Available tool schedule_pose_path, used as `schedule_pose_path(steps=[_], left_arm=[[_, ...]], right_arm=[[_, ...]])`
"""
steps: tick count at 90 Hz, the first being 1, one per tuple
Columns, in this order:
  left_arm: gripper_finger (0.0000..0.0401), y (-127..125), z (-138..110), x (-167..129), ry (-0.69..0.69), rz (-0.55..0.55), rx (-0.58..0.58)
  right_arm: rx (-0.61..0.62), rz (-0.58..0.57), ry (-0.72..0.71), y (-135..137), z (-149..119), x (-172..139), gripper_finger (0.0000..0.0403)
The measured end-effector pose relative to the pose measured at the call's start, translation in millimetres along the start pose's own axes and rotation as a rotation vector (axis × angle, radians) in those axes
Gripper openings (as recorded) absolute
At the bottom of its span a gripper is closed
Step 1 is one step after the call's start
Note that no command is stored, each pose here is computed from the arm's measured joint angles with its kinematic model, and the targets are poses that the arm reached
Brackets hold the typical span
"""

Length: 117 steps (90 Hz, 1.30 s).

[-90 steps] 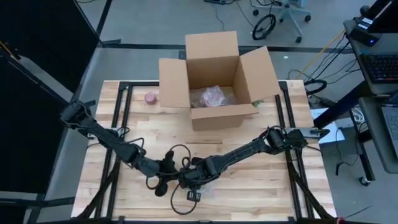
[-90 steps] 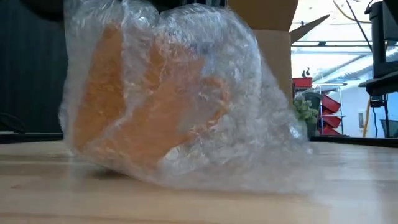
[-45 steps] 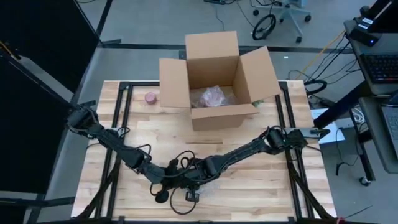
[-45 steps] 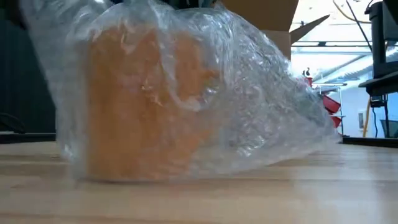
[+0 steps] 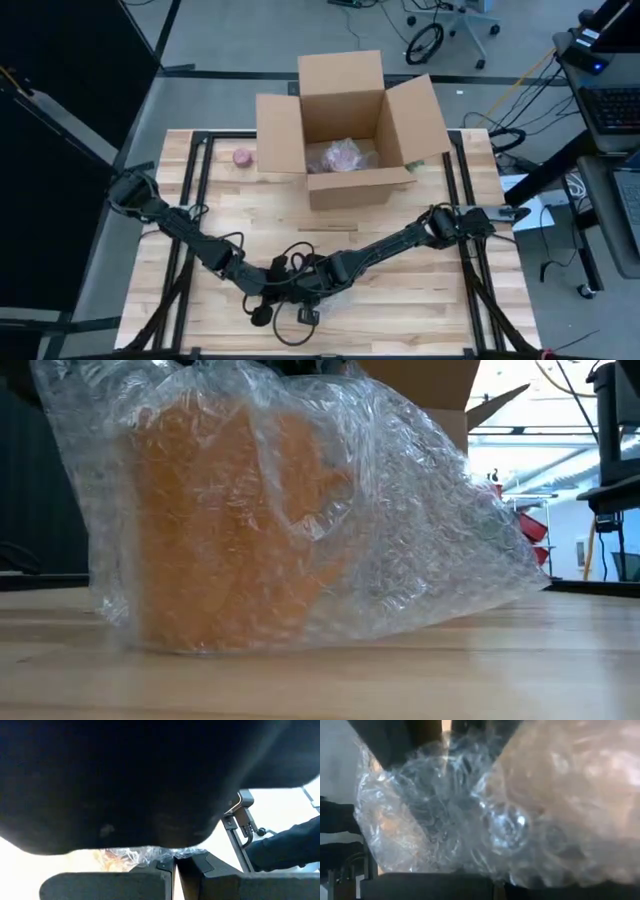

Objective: Wrap mug
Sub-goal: Wrap the orange cup with the bubble wrap

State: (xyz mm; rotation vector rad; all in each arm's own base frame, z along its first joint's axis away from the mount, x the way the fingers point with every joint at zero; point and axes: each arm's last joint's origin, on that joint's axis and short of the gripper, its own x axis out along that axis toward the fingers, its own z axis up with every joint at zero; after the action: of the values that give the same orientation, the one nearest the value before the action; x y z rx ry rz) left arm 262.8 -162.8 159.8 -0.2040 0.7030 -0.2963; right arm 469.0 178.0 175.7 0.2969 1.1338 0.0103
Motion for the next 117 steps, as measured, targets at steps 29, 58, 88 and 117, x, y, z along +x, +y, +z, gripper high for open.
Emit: schedule_pose_path(steps=[29, 58, 88, 117], left_arm=[[0.0, -2, -1, 0, -0.015, 0.002, 0.004], [0.0, -2, -1, 0, -0.013, -0.001, 0.005], [0.0, -2, -1, 0, -0.012, -0.005, 0.005], [0.0, -2, -1, 0, -0.013, -0.008, -0.004]], right_arm=[[0.061, 0.033, -0.04, 6, 6, -56, 0.0], [0.088, 0.065, -0.083, 8, 9, -98, 0.0], [0.124, 0.05, -0.279, 11, 24, -101, 0.0], [0.093, -0.05, -0.092, 15, 0, -61, 0.0]])
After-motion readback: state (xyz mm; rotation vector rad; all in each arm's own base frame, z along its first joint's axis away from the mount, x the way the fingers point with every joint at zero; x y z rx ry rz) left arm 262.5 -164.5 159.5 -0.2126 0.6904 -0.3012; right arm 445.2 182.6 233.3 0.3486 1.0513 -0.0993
